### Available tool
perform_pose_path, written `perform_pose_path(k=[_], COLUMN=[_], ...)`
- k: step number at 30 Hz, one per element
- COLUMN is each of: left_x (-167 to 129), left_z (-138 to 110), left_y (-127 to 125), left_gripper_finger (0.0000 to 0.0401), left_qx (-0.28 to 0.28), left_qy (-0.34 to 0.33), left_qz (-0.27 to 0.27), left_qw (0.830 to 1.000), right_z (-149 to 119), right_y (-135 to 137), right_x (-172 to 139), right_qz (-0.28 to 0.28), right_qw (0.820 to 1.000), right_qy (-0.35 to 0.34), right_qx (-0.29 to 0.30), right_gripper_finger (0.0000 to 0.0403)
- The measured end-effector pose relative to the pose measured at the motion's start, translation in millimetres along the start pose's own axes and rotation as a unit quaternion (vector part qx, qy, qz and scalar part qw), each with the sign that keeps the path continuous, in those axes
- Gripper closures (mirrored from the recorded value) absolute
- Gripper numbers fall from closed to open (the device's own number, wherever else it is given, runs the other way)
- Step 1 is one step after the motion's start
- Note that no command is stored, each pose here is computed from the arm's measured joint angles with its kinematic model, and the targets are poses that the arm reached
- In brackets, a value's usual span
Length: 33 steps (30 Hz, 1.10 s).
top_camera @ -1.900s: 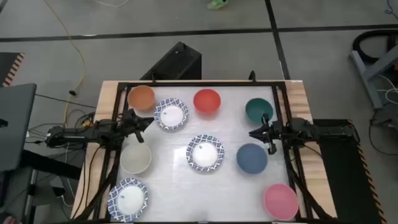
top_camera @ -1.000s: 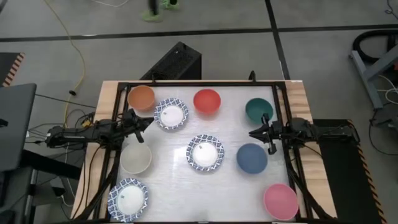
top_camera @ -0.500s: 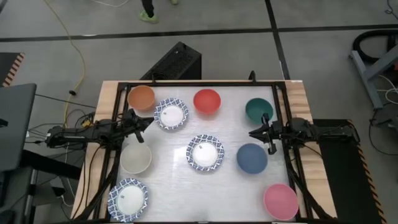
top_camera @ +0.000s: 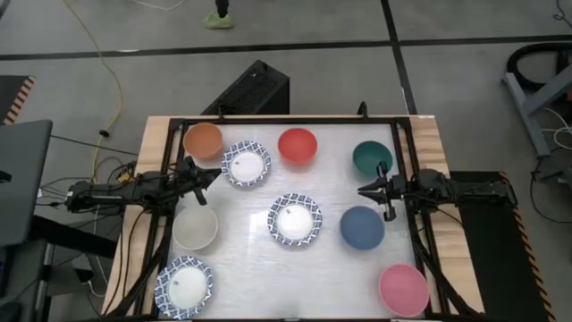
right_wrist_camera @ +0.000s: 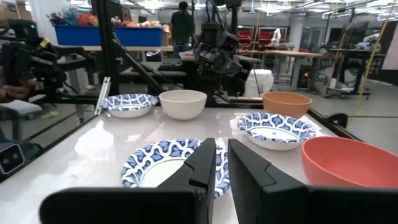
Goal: Nest bowls inside each other
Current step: Stack the top white pattern bowl into the middle white pattern bowl
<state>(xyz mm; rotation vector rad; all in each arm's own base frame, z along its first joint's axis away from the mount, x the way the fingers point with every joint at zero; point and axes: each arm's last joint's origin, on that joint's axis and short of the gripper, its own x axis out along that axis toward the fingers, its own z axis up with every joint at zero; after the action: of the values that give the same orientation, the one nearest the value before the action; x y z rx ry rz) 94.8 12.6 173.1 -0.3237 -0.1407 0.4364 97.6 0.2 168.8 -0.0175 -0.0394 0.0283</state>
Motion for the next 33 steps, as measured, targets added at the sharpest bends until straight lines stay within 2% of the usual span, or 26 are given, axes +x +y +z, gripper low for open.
perform_pose_path(k=[3,6,13,21,30,33], left_x=[0.0,0.0,0.0,0.0,0.0,-0.5], left_z=[-0.2,-0.1,-0.1,0.0,0.8,5.8], left_y=[0.0,0.2,0.1,0.1,0.5,-1.7], left_gripper_finger=[0.0401,0.0401,0.0401,0.0401,0.0401,0.0398], left_qx=[-0.048,-0.064,-0.067,-0.067,-0.075,-0.072], left_qy=[0.001,-0.001,0.000,-0.001,-0.007,-0.010], left_qz=[-0.001,0.003,0.001,0.001,0.010,-0.006], left_qw=[0.999,0.998,0.998,0.998,0.997,0.997], right_z=[0.3,1.2,1.7,2.4,13.0,15.0], right_y=[0.0,-0.2,-0.2,-1.2,-1.8,-2.0], right_x=[0.0,0.0,0.0,-0.1,-0.9,-1.2], right_qz=[0.000,-0.003,-0.004,-0.019,-0.017,-0.017], right_qw=[1.000,1.000,0.995,0.995,0.992,0.992], right_qy=[-0.001,-0.006,-0.009,-0.014,-0.069,-0.079], right_qx=[0.000,0.004,0.098,0.100,0.100,0.099], right_gripper_finger=[0.0337,0.0337,0.0337,0.0337,0.0337,0.0337])
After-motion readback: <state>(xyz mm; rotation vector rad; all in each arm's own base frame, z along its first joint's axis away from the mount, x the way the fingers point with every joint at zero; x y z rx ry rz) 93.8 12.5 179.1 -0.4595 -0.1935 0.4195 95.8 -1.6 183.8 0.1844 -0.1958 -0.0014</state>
